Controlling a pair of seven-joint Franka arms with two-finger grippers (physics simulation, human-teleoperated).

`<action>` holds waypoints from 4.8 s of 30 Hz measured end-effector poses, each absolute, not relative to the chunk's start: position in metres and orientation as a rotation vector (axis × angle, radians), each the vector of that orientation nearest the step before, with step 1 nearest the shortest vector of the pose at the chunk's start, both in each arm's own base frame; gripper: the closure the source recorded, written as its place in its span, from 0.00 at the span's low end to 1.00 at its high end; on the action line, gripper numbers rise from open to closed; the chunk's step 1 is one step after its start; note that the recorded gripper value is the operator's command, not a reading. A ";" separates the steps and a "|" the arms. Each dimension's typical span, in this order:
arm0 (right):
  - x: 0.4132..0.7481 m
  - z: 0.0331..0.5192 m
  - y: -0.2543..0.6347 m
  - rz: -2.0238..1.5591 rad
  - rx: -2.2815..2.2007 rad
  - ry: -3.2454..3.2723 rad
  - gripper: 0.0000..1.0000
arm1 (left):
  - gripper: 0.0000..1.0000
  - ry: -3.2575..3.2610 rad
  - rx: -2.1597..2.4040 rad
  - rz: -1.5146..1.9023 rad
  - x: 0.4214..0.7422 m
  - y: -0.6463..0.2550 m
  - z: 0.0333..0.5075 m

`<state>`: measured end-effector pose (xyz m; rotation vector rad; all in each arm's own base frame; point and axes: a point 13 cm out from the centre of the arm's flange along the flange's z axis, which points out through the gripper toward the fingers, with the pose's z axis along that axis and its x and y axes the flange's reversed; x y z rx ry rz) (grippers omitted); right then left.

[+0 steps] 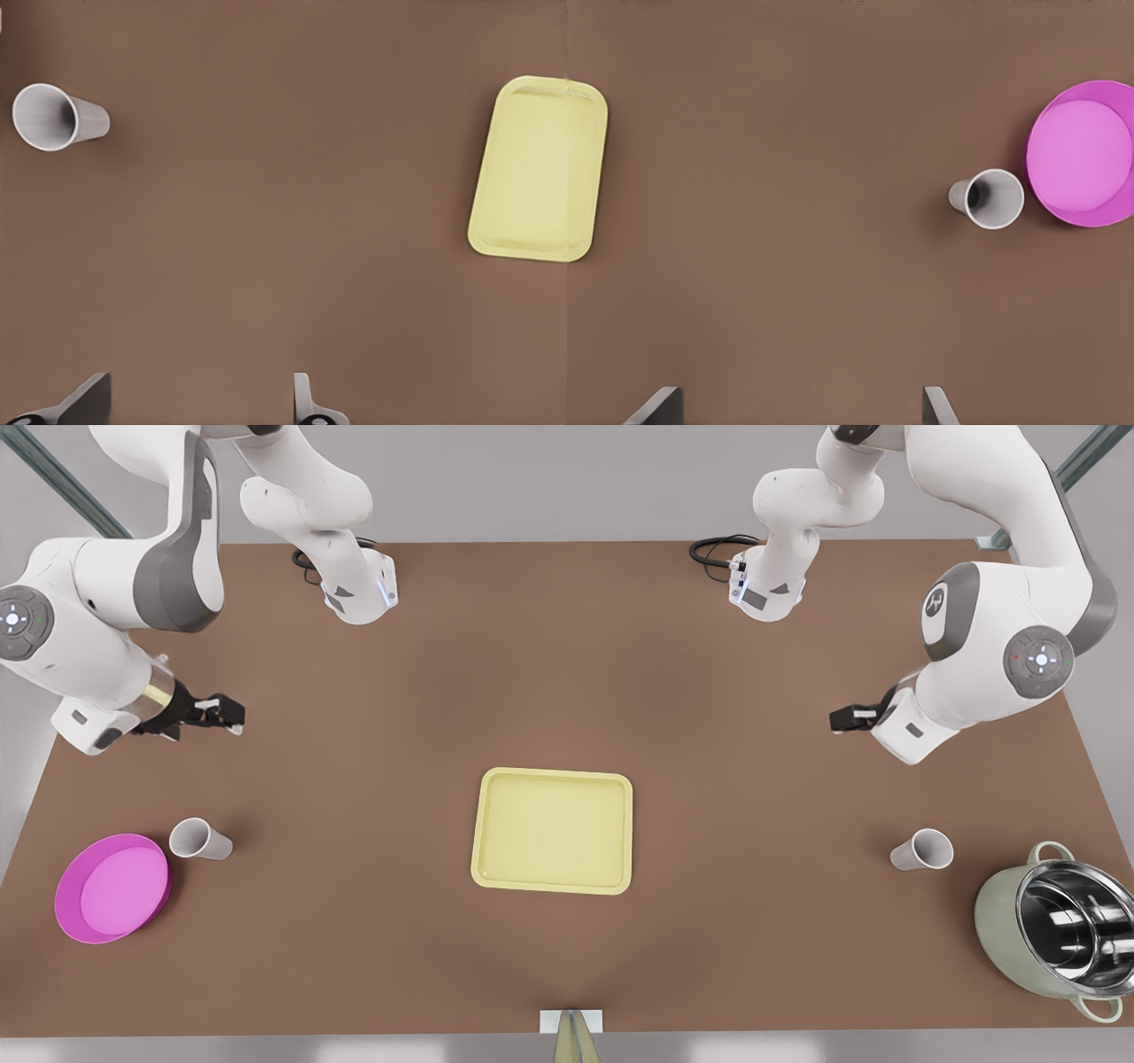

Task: Use both arms to respectively pick up the white IKEA cups from the middle-left and middle-right positions, then place the white IKEA cups onto the middle-middle tray, ensuring that the cups remain upright and do not tip over

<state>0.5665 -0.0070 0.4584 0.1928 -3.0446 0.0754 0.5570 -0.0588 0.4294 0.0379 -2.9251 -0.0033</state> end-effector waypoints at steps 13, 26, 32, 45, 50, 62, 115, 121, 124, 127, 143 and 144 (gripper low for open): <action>0.604 0.348 -0.113 0.038 0.038 -2.928 0.00 | 0.00 -2.897 0.451 0.061 0.643 0.173 0.191; 0.650 0.221 -0.231 -0.086 -0.115 -2.919 0.00 | 0.00 -3.091 0.362 0.027 0.676 0.232 0.134; 0.667 0.193 -0.236 -0.100 -0.081 -2.976 0.00 | 0.47 -3.058 0.313 0.037 0.666 0.235 0.103; 0.660 0.128 -0.263 -0.138 -0.083 -2.995 0.00 | 0.79 -3.089 0.161 0.253 0.722 0.115 0.177; 0.657 0.115 -0.264 -0.134 -0.062 -2.997 0.00 | 0.79 -3.058 -0.217 0.294 0.717 -0.203 0.208; 0.656 0.090 -0.261 -0.133 -0.014 -3.002 0.53 | 0.79 -2.994 0.107 0.334 0.650 -0.399 0.138; 0.660 0.104 0.403 -0.320 1.354 -2.944 0.00 | 0.00 -2.829 0.284 -0.133 0.515 -0.106 0.428; 0.660 0.101 0.404 -0.329 1.310 -2.961 0.00 | 0.00 -2.797 0.197 -0.083 0.512 -0.100 0.421; 0.661 0.104 0.405 -0.356 1.295 -2.965 0.00 | 0.00 -2.797 0.146 -0.069 0.510 -0.105 0.423; 0.662 0.140 0.416 -0.417 1.302 -2.987 0.00 | 0.00 -2.797 0.109 -0.061 0.510 -0.105 0.424; 0.586 0.470 0.012 0.168 0.552 -3.069 0.00 | 0.00 -2.803 -0.011 -0.047 0.510 -0.107 0.425; 0.578 0.474 0.007 0.178 0.523 -3.064 0.00 | 0.00 -2.803 -0.014 -0.047 0.510 -0.107 0.425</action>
